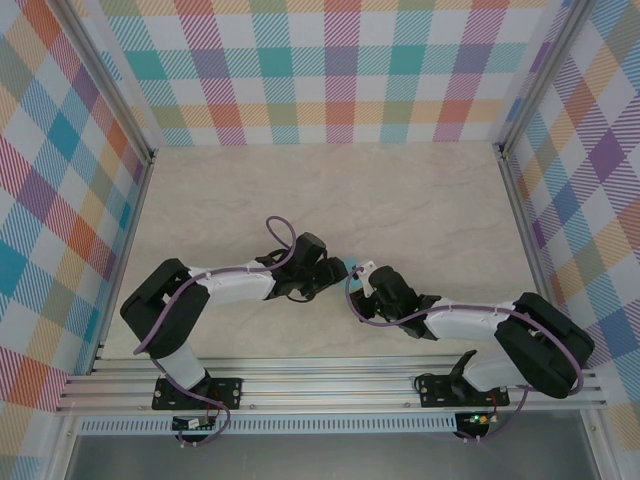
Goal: Fold a paper plane with a square sheet of paper (pick it up from the middle)
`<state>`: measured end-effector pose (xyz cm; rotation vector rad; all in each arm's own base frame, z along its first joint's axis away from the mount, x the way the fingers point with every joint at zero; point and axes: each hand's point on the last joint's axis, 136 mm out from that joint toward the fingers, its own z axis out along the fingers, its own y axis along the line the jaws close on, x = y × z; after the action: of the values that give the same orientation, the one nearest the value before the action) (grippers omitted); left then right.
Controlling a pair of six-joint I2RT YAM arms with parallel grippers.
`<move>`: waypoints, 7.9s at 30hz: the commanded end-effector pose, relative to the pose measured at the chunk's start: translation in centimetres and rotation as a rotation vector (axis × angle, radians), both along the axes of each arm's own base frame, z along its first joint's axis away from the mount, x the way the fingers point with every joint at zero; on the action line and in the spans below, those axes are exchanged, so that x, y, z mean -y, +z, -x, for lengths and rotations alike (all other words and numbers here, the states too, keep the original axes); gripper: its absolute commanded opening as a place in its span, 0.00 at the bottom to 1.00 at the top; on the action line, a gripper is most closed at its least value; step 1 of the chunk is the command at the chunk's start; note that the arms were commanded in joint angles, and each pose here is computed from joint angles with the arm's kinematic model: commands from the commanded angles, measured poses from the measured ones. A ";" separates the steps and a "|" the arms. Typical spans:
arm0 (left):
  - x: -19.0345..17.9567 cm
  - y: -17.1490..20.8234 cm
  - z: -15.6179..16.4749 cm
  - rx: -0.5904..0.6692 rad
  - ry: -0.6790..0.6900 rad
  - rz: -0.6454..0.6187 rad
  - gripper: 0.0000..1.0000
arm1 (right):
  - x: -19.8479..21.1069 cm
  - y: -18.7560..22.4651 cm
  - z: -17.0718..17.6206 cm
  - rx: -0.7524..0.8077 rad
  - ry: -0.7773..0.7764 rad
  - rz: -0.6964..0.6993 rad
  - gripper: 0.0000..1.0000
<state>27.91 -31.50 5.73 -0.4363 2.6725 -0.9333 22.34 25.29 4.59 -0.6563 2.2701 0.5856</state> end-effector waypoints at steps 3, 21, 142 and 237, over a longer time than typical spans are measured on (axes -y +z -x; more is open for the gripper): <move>0.4 2.2 -1.0 0.065 0.015 0.076 0.71 | -0.3 0.0 0.4 -0.086 -0.045 -0.104 0.07; -0.5 3.3 -0.1 0.130 -0.009 0.092 0.67 | 1.3 -0.7 -0.7 -0.380 -0.219 -0.326 0.07; 5.6 4.0 -1.0 0.169 -0.224 0.186 0.48 | 4.1 -1.3 0.9 -0.727 -0.328 -0.317 0.06; 8.5 -3.9 -0.1 0.043 -0.356 0.076 0.45 | 9.2 -5.4 5.4 -0.890 -0.459 0.044 0.11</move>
<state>28.63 -40.18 3.74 0.0253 2.6713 -1.1785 19.36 18.45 1.14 0.1460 2.9775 0.8502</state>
